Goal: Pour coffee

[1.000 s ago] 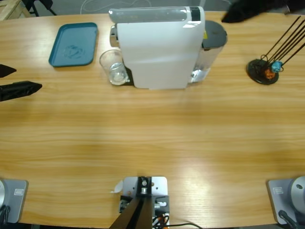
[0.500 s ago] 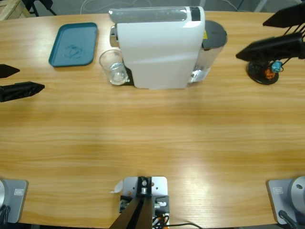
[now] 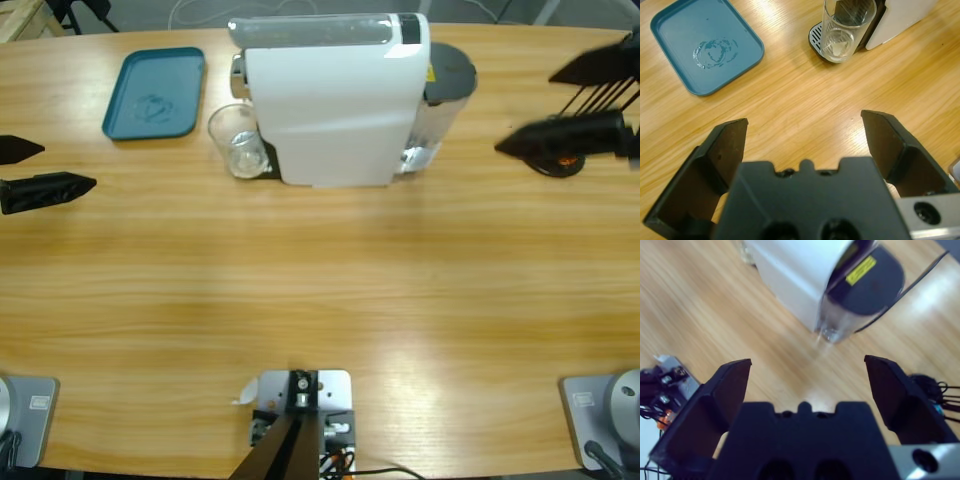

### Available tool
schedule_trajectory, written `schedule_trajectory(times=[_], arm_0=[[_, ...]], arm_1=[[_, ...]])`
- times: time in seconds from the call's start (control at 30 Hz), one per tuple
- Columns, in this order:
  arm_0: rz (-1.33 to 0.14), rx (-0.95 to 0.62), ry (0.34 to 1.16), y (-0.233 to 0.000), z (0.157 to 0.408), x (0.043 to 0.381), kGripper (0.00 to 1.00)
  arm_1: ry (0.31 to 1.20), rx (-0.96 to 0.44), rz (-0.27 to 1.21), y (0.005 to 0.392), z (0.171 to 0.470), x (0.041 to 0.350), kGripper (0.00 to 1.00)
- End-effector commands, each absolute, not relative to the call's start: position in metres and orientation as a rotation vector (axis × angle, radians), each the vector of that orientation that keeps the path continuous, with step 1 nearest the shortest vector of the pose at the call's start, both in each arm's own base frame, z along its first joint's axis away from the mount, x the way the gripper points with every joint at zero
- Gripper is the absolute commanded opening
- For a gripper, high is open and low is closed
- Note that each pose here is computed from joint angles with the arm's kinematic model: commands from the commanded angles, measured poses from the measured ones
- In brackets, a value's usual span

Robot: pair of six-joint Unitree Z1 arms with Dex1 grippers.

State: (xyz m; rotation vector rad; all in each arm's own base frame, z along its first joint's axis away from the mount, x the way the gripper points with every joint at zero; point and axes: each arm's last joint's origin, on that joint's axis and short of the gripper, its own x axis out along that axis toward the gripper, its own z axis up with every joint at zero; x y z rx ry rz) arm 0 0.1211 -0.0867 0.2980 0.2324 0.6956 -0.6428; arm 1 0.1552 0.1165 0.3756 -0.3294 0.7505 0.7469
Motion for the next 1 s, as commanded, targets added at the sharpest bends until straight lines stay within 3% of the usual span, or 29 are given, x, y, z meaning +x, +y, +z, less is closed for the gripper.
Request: schedule_trajectory(times=[0.03, 0.13, 0.37, 1.0], arm_0=[[-0.676, 0.269, 0.737, -0.089, 0.283, 0.121, 0.996], [-0.683, 0.266, 0.737, -0.089, 0.283, 0.121, 0.995], [-0.685, 0.264, 0.730, -0.089, 0.284, 0.121, 0.992], [-0.677, 0.265, 0.723, -0.089, 0.282, 0.121, 0.996]], arm_1=[[0.668, -0.276, 0.730, 0.085, 0.332, 0.112, 0.996], [0.588, -0.255, 0.732, 0.076, 0.314, 0.099, 0.996], [0.493, -0.216, 0.731, 0.058, 0.285, 0.073, 1.000], [0.499, -0.222, 0.772, 0.062, 0.272, 0.069, 1.000]])
